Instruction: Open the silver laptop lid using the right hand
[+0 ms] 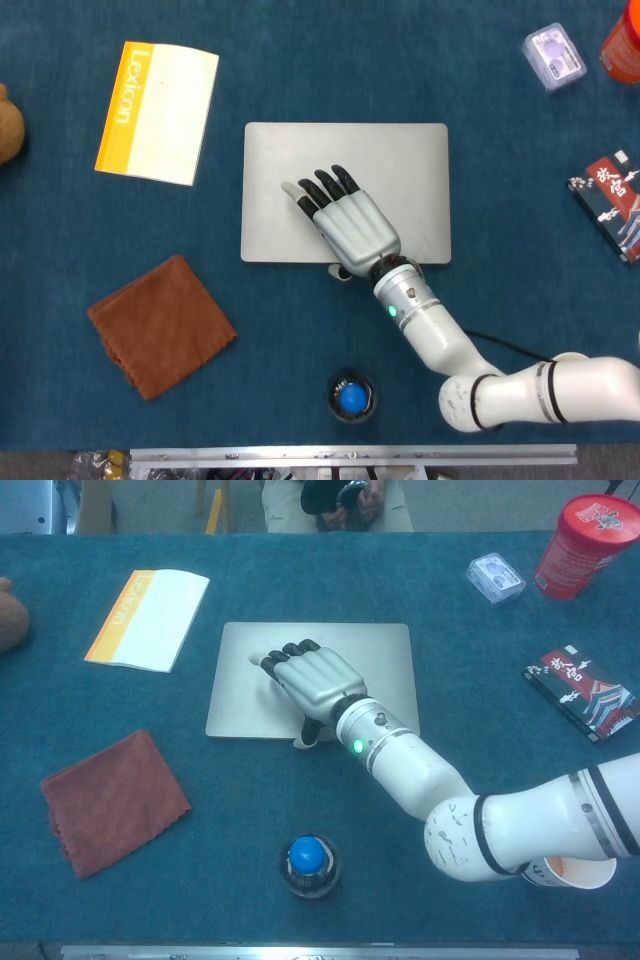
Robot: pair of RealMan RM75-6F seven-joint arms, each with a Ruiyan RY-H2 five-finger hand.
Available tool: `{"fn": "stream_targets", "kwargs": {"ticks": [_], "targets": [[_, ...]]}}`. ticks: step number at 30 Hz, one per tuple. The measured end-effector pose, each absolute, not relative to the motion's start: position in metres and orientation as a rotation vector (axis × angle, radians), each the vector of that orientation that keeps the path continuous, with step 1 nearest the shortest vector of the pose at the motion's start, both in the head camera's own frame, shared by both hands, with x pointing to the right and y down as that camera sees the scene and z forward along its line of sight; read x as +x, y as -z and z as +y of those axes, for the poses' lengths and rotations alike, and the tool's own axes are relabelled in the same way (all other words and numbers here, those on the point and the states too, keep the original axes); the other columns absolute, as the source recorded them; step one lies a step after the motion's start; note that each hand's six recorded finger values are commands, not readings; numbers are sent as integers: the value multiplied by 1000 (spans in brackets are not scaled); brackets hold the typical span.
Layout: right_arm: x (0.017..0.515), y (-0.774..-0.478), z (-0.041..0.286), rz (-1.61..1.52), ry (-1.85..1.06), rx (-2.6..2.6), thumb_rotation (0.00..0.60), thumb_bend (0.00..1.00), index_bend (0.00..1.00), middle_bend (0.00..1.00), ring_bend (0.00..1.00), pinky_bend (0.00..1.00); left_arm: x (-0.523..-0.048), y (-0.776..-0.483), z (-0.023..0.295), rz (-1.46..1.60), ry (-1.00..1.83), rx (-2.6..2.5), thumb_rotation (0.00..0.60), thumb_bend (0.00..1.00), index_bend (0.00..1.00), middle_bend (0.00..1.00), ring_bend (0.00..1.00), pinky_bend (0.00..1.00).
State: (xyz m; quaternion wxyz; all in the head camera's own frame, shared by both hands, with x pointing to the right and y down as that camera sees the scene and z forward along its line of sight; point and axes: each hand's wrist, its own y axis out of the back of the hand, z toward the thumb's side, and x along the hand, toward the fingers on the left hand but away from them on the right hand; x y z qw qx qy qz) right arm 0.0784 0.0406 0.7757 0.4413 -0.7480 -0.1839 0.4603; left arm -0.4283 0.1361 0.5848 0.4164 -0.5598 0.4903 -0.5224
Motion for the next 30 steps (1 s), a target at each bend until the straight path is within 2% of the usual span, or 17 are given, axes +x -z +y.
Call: {"fn": "stream_targets", "kwargs": {"ticks": [10,30], "targets": [[77,-783,39,-455,-1161,-1836,600,99,19,114,0,14,-432,-588,136,1236,1318,-1406,600,224,219,217,166,137],[72,-776,40,-441,-1131,-1814,600,363,19,114,0,14,-442,-597,126,1210,1364,-1409,600,224,219,230,166,137]]}}
